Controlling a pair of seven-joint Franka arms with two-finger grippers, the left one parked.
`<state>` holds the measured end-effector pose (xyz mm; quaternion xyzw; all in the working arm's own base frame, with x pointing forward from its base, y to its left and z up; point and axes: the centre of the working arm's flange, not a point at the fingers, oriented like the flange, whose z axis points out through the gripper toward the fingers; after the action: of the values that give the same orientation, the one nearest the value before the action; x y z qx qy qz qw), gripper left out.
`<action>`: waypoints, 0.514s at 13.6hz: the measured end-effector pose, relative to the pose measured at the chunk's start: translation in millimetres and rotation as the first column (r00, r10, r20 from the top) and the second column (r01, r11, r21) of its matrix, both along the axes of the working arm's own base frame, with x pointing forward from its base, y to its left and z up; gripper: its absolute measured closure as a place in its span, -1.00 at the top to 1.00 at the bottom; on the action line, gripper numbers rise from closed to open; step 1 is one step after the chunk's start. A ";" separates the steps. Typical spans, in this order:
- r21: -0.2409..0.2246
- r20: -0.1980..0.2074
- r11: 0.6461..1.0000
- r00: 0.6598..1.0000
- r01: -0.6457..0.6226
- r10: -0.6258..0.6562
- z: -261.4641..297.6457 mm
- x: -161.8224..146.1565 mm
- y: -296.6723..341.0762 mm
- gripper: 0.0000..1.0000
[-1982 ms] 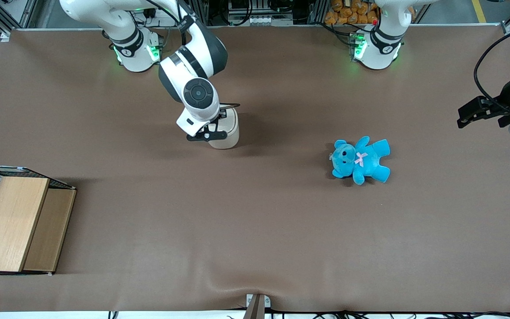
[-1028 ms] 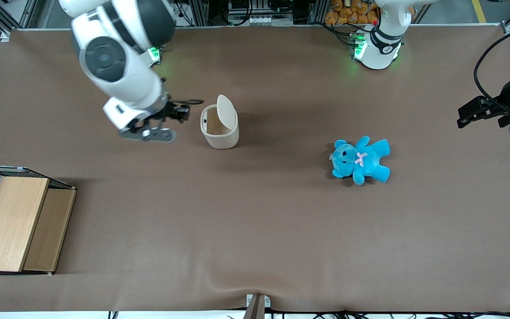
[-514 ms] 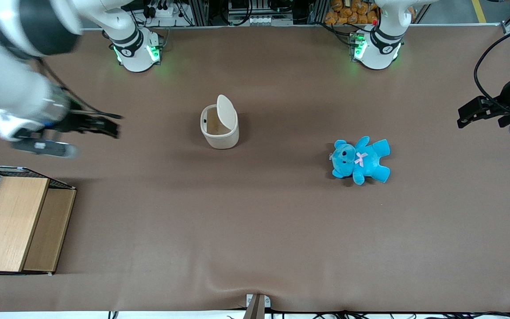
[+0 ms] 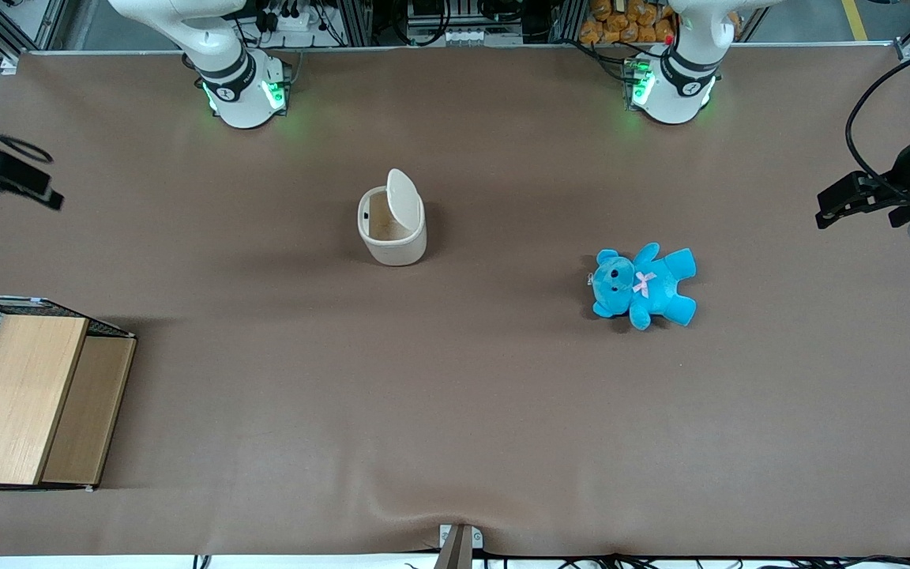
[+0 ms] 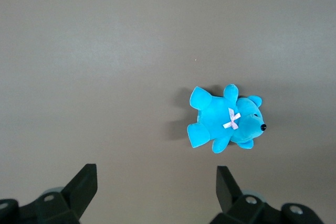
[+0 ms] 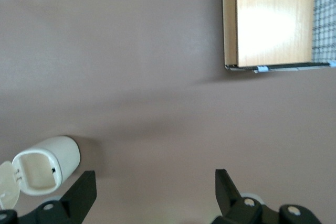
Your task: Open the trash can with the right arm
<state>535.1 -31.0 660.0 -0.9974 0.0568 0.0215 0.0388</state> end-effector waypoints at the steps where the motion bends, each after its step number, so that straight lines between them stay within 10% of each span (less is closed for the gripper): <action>1: -0.002 0.002 1.000 1.000 -0.001 0.001 8.8 -4.3 -0.1 1.00; 7: -0.017 -0.039 1.000 0.999 -0.005 0.005 17.9 -13.3 0.7 1.00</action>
<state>521.8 -30.3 677.9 -0.9972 0.0552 0.0403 0.0290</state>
